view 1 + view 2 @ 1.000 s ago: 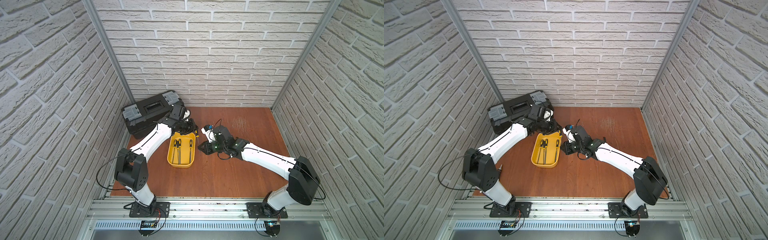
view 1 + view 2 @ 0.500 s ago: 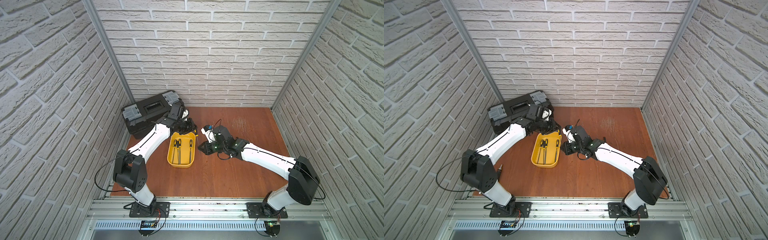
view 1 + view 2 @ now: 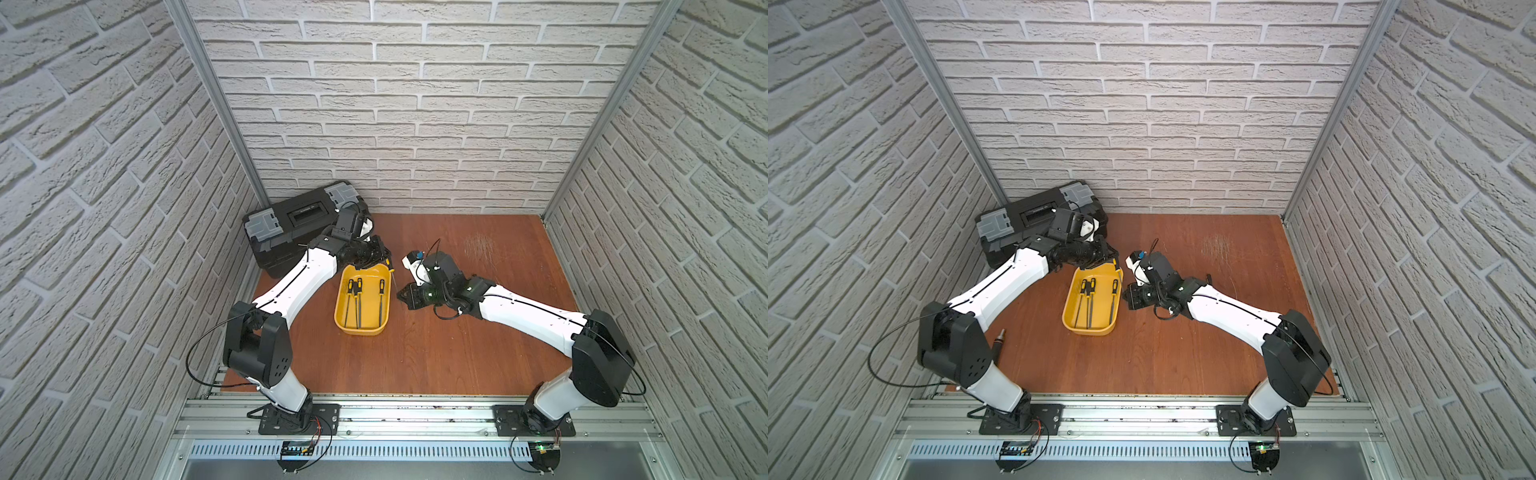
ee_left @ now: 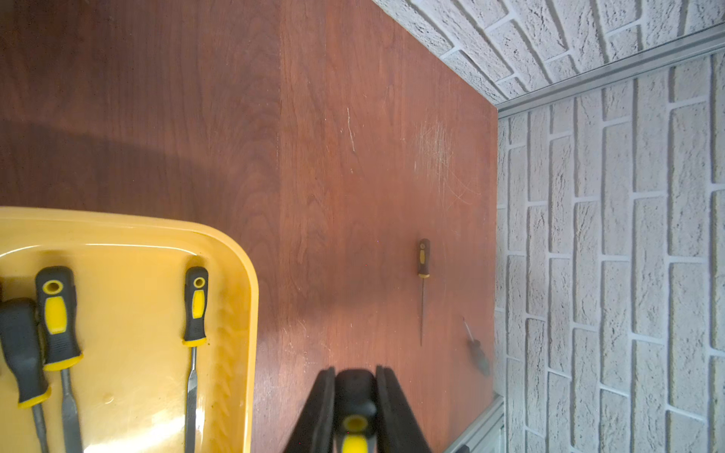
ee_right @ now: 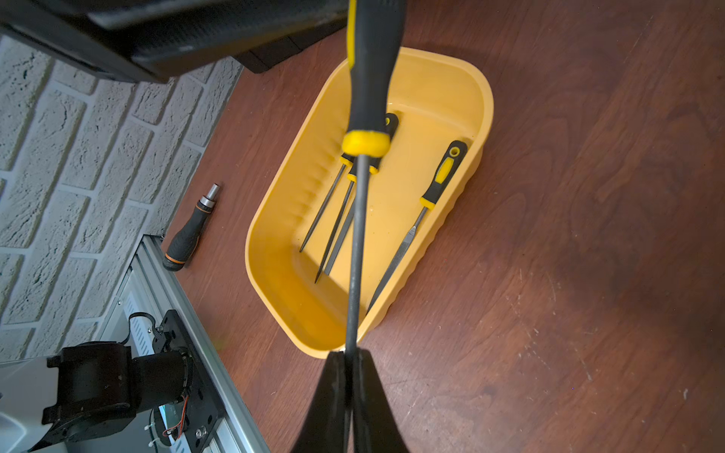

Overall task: Take the file tool out of the storage box
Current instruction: Pick up the file tool from the storage box.

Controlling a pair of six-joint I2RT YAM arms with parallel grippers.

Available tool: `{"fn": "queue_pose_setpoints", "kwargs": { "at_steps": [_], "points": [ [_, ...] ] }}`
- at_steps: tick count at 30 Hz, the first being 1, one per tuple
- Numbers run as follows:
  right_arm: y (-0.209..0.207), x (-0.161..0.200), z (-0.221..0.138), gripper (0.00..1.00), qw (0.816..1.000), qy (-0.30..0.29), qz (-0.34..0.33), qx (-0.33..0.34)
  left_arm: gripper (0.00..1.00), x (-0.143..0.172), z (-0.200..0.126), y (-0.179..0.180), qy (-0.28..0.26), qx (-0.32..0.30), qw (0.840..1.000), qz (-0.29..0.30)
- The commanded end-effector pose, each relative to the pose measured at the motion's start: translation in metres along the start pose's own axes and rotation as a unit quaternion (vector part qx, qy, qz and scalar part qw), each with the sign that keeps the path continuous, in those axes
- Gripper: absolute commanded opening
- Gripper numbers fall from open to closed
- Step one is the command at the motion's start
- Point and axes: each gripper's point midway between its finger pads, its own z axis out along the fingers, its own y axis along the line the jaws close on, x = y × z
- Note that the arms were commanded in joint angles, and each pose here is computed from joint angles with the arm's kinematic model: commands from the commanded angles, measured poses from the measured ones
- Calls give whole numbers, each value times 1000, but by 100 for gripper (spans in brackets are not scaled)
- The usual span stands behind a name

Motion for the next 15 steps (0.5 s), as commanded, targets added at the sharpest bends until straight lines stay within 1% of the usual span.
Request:
{"fn": "queue_pose_setpoints", "kwargs": {
  "at_steps": [1, 3, 8, 10, 12, 15],
  "points": [
    [17, -11, -4, 3, 1000, -12, -19, -21, 22, -10, -11, -16, -24, 32, 999, 14],
    [15, -10, -3, 3, 1000, -10, -19, -16, 25, -10, -11, -14, -24, 31, 999, 13],
    [8, -11, -8, 3, 1000, -10, -24, 7, 45, -13, -15, -12, -28, 30, 999, 14],
    [4, -11, -12, 3, 999, -9, -28, 21, 51, -14, -17, -11, -29, 28, 999, 16],
    [-3, -10, -16, 3, 999, -6, -30, 40, 54, -16, -21, -8, -31, 20, 999, 20],
    [-19, -6, -26, 3, 996, 0, -30, 81, 63, -16, -27, 0, -33, -10, 999, 38]
  ]
}}
